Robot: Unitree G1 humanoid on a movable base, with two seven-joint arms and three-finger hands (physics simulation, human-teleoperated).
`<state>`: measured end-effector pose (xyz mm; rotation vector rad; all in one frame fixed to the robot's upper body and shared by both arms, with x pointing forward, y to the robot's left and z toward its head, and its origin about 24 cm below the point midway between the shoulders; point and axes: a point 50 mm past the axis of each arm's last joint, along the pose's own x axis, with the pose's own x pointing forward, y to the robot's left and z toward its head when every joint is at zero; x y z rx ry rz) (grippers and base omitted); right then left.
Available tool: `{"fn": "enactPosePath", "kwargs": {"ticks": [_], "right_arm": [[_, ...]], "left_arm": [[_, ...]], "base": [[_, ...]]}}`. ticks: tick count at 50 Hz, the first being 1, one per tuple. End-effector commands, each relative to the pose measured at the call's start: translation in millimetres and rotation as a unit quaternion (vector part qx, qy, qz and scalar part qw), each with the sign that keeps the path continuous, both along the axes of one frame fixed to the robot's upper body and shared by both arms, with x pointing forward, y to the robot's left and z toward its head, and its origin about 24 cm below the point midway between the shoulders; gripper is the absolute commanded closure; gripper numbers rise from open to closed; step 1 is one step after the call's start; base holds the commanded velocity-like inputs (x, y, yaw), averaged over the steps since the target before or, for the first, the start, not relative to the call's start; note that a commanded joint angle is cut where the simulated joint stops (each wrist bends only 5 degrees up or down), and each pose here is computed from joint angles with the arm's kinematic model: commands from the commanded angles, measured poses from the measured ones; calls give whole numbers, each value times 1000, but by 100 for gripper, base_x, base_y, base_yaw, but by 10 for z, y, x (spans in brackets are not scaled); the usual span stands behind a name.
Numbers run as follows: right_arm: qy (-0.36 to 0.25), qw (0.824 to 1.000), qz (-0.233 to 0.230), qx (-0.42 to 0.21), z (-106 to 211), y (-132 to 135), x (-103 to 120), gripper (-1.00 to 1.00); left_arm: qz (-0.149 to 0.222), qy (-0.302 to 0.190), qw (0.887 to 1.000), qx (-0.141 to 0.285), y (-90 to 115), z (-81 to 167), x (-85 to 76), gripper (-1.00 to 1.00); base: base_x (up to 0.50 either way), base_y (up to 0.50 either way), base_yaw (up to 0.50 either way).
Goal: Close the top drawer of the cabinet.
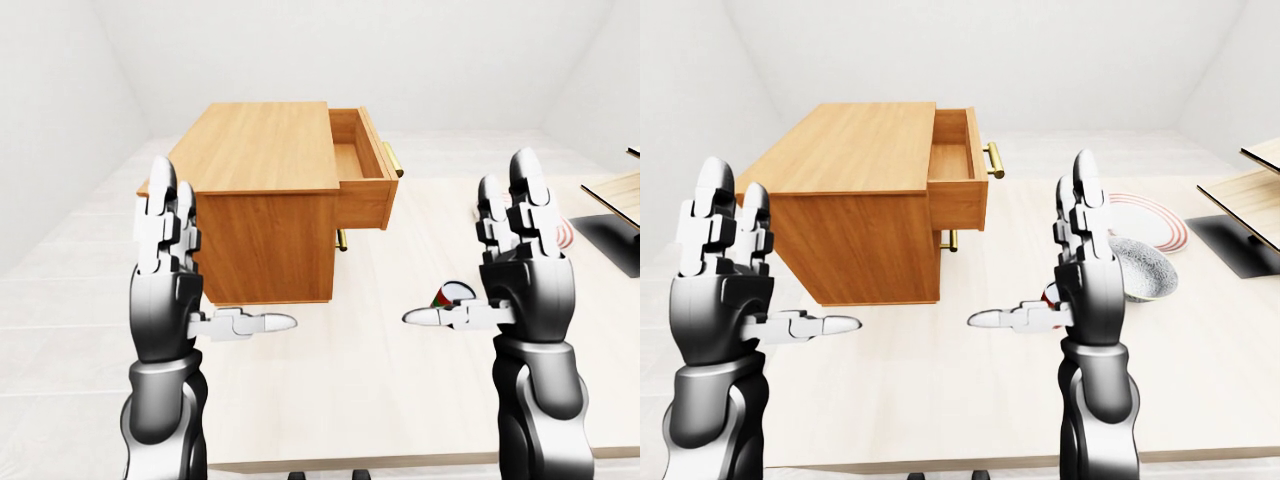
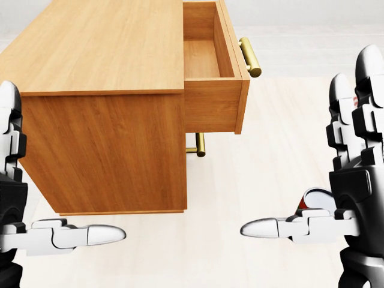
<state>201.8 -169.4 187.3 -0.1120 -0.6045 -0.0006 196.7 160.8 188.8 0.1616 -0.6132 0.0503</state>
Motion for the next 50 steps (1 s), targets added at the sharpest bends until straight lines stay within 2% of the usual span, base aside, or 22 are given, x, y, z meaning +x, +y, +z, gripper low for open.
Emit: {"fn": "enactPosePath", "kwargs": {"ticks": [1, 12, 41, 45, 47, 48, 50], "right_arm": [[-3, 1000, -17, 12, 6, -40, 37, -100], [-34, 999, -22, 17, 134, -79, 64, -100], [-30, 999, -25, 20, 119, -84, 95, -100], [-31, 999, -10, 14, 138, -9, 174, -100], [-36, 999, 5, 31, 166, -4, 220, -100], [-30, 999, 5, 26, 152, 7, 266, -100], [-27, 999, 5, 31, 146, -5, 310, -100]], "left_arm": [[-1, 11, 1000, -3, 0, -42, -7, -100], [8, 30, 999, -14, 47, -119, -30, -100], [8, 33, 999, -15, 48, -131, -28, -100], [5, 24, 1000, -15, 40, -95, -55, -100], [8, 28, 999, -17, 57, -113, -48, -100], [8, 15, 1000, -17, 47, -64, -64, -100], [9, 27, 999, -20, 57, -110, -49, -100]], "base": [[0, 0, 0], [0, 0, 0], [0, 0, 0], [0, 0, 0], [0, 0, 0], [0, 0, 0], [0, 0, 0]]}}
